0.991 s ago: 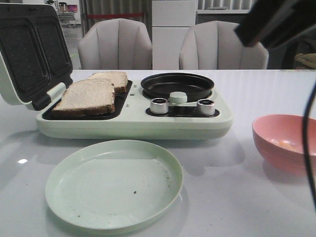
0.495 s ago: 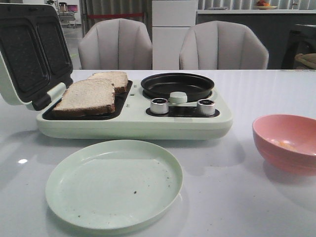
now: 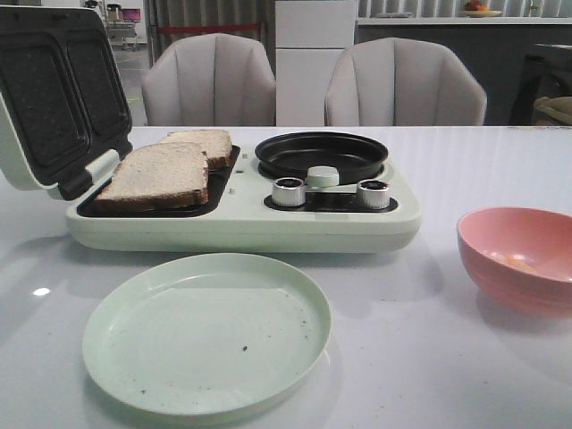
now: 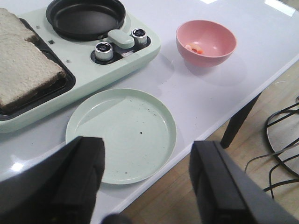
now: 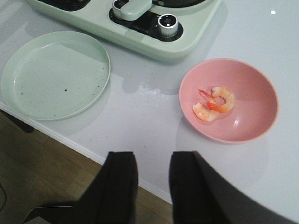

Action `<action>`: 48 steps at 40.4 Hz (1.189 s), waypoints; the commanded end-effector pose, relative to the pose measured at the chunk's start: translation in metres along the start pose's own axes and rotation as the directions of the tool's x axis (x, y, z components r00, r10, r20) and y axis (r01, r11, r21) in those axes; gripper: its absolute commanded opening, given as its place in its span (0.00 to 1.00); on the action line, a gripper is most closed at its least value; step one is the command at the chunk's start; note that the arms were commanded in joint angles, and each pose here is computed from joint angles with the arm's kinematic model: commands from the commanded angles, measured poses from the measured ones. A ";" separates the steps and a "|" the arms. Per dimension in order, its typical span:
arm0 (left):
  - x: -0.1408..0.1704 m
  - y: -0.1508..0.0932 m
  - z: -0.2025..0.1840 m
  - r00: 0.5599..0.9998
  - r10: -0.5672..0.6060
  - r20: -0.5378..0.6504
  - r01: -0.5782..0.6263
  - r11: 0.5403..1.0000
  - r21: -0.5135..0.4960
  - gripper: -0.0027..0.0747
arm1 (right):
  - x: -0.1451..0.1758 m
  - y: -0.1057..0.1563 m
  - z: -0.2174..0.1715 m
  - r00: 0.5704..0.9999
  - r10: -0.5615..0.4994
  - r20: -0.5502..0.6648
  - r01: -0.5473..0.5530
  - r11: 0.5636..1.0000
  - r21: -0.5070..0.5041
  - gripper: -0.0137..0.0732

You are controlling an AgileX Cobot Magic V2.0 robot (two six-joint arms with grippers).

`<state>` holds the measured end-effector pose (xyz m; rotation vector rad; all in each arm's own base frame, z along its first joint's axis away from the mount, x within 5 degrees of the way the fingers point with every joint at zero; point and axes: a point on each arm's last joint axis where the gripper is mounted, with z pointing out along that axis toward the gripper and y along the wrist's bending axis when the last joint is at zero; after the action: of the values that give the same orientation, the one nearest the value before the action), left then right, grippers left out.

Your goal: Make breakfast with bread and shrimp

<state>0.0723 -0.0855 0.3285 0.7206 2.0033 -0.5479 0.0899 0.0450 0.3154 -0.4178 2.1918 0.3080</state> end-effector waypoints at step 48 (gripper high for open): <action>-0.042 0.126 0.025 0.889 -0.341 -0.304 0.134 0.831 -0.540 0.17 | -0.010 0.002 -0.005 0.997 0.017 0.070 -0.016 1.000 -0.015 0.52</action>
<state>0.1754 -0.0355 0.3193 0.3454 2.6121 0.0760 0.0883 0.0457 0.3140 -0.4153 2.2141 0.3256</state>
